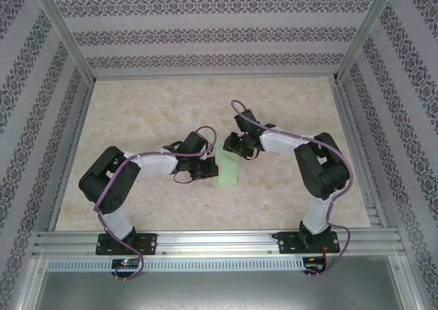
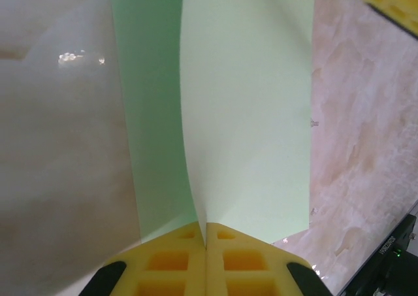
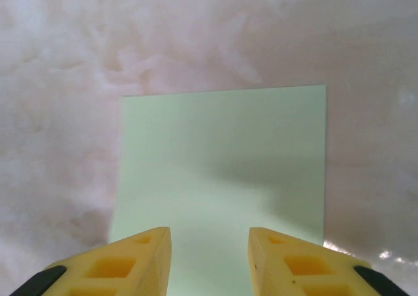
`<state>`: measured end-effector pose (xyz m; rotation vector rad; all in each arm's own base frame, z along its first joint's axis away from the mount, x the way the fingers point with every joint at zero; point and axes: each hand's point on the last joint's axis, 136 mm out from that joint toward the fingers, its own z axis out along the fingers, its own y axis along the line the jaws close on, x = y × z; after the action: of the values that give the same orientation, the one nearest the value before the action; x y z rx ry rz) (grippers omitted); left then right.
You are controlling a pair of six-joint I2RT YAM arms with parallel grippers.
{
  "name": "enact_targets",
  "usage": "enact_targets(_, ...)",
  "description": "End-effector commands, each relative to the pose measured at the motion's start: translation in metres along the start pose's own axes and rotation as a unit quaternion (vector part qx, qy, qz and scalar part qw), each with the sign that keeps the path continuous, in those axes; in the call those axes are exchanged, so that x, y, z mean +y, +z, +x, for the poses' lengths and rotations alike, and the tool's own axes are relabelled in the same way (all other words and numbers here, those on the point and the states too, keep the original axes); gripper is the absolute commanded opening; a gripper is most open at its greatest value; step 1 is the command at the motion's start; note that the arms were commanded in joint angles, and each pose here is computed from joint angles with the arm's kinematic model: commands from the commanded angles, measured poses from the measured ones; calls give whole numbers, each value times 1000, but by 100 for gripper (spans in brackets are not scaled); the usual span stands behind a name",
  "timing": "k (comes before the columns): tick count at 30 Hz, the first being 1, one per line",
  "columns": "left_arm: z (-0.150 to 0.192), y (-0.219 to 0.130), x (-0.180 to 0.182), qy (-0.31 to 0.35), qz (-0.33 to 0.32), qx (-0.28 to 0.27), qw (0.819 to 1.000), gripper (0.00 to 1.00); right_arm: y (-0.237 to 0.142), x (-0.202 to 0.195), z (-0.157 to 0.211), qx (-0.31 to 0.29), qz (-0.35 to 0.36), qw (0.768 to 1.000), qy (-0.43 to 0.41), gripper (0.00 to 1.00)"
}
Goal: Fold a paper plane with a square sheet of paper (pick it up from the middle)
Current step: Fold the triangle a second time at the center of the table.
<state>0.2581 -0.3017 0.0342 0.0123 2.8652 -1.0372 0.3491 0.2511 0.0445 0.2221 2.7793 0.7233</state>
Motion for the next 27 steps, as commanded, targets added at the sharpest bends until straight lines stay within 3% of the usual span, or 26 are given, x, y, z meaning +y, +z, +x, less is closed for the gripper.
enact_targets(1,-4,-1,-2,-3,-8,-3,1000,7,-24,18,9,5,-46,998,-35,38)
enact_targets(10,-3,2,-6,-9,4,7,1000,15,-16,-9,58,56,-30,998,-28,27)
enact_targets(16,-2,0,-19,-7,33,11,999,23,-1,-18,68,82,-20,996,-26,22)
enact_targets(22,-10,-14,-51,16,91,-16,996,23,5,-30,75,96,1,995,-22,18)
enact_targets(27,-15,-12,-57,16,106,-23,994,24,8,-34,79,106,7,994,-20,16)
